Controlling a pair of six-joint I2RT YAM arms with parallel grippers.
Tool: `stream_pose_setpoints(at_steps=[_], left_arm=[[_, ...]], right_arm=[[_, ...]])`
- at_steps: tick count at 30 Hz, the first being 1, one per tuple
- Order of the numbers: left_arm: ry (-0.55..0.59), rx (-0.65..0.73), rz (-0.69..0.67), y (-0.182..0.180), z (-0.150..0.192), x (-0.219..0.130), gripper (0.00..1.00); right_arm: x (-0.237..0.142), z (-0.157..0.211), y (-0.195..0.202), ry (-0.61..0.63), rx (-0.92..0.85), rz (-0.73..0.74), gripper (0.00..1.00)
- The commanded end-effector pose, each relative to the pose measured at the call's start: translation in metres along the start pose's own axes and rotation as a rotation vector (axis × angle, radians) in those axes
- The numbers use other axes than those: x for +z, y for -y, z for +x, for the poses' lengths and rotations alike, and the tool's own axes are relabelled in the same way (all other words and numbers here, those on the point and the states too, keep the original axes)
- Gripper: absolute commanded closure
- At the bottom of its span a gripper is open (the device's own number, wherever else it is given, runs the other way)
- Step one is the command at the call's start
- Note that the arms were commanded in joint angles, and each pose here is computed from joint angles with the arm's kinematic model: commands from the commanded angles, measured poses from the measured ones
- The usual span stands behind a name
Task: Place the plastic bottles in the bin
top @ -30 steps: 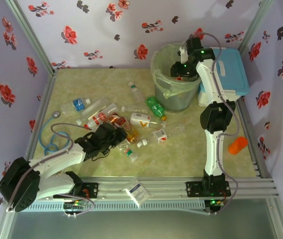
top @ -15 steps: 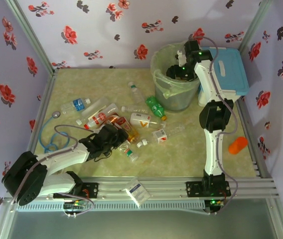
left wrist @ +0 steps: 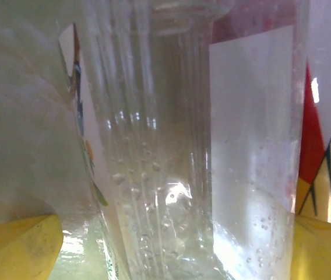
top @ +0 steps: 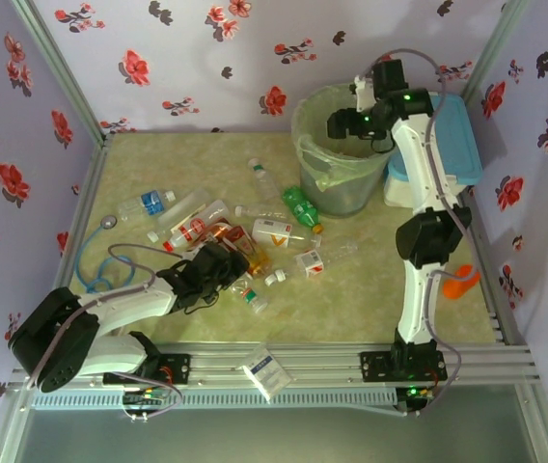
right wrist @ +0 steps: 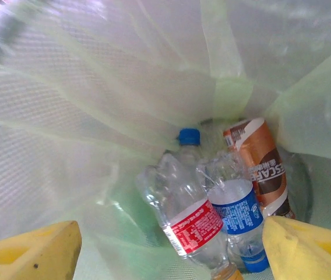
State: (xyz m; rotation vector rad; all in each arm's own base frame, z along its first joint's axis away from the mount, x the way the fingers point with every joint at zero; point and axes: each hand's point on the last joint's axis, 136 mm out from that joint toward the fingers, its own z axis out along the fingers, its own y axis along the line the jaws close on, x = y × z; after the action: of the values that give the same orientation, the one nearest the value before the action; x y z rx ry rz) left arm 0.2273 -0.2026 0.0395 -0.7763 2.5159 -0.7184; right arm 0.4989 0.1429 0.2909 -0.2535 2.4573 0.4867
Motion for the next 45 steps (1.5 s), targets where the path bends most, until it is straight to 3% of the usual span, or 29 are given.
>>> stream_pose_setpoints(at_steps=[1, 9, 16, 22, 26, 31, 36, 45], left_arm=[[-0.031, -0.018, -0.025, -0.015, 0.012, 0.011, 0.06], [-0.022, -0.026, -0.029, -0.019, 0.011, 0.011, 0.25], [0.030, 0.030, 0.001, -0.003, -0.003, -0.009, 0.41], [0.104, 0.192, 0.096, 0.032, -0.026, -0.037, 0.45], [0.177, 0.349, 0.193, 0.066, -0.046, -0.062, 0.45], [0.229, 0.635, 0.351, 0.121, -0.052, -0.092, 0.46], [0.233, 0.830, 0.495, 0.163, -0.045, -0.112, 0.46], [0.214, 0.849, 0.634, 0.194, -0.044, -0.116, 0.47]], right_arm=[[-0.033, -0.014, -0.008, 0.092, -0.003, -0.002, 0.18], [-0.079, -0.013, -0.029, 0.207, 0.000, -0.062, 0.18], [-0.099, 0.004, -0.045, 0.228, 0.011, -0.117, 0.18], [-0.120, 0.027, -0.072, 0.254, -0.011, -0.168, 0.17], [-0.127, 0.051, -0.104, 0.238, -0.040, -0.277, 0.17], [-0.118, 0.075, -0.145, 0.206, -0.070, -0.390, 0.17], [-0.107, 0.089, -0.215, 0.292, -0.153, -0.536, 0.16], [-0.048, 0.110, -0.242, 0.177, -0.104, -0.542, 0.15]])
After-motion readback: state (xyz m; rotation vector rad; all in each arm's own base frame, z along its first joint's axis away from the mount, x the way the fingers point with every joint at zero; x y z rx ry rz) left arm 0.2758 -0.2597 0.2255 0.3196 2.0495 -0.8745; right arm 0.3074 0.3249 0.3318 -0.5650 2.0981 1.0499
